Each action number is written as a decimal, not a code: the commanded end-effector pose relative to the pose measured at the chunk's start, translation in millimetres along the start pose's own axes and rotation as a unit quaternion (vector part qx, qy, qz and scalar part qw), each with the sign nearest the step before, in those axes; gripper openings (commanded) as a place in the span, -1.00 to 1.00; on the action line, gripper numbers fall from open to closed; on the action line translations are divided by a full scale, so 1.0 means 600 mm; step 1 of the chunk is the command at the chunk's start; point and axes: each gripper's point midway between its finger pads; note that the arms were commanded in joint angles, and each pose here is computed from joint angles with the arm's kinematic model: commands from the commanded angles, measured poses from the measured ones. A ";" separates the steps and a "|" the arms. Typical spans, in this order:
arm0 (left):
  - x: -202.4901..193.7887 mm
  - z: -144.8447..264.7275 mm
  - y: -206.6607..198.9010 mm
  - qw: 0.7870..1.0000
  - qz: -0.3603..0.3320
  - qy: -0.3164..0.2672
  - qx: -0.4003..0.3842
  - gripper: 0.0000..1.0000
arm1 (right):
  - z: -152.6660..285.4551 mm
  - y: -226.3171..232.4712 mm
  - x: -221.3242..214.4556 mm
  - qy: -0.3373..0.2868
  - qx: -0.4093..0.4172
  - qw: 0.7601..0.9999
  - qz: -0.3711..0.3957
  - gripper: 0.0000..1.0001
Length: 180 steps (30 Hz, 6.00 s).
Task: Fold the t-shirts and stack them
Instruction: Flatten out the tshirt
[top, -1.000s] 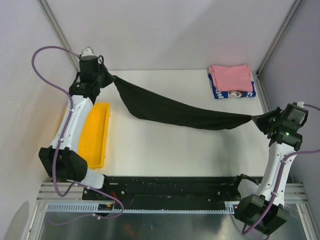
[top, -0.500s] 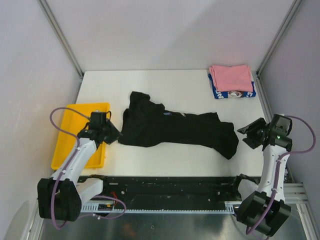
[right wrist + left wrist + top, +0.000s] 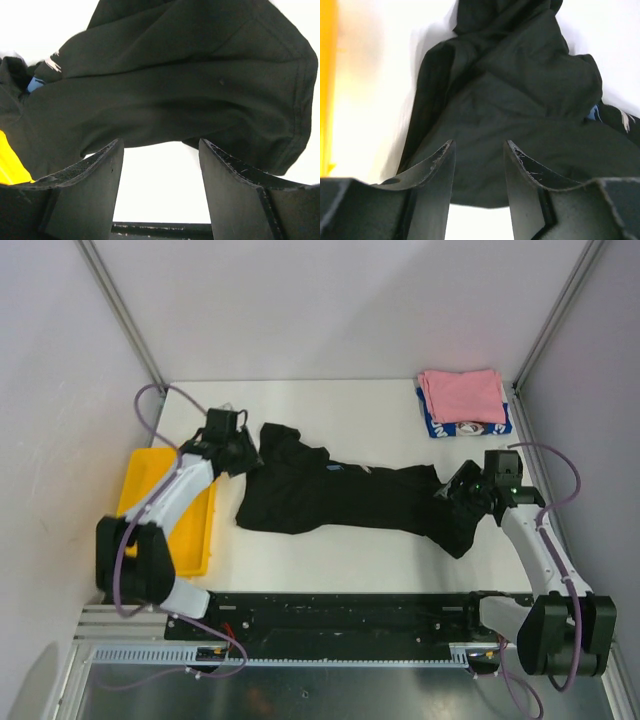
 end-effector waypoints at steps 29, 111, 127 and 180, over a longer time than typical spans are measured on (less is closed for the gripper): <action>0.045 -0.017 -0.022 0.998 -0.034 -0.034 0.041 -1.00 | -0.046 0.006 0.066 -0.056 -0.022 0.998 0.008 0.31; -0.143 0.088 0.170 0.987 0.135 -0.023 0.082 -1.00 | -0.014 -0.120 0.021 -0.077 -0.094 0.989 -0.080 -0.08; -0.143 0.084 0.171 0.988 0.131 -0.019 0.084 -1.00 | -0.081 -0.132 0.034 -0.062 -0.117 0.988 -0.075 -0.12; -0.132 0.092 0.161 0.989 0.128 -0.027 0.069 -1.00 | -0.083 -0.133 -0.034 0.035 -0.147 0.988 -0.022 -0.24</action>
Point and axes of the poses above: each gripper's point midway between its finger pads, its own z axis back along the fingers, its own y axis along the line the jaws close on, x = y × z, and after that the axes turned 5 degrees about -z, right-handed
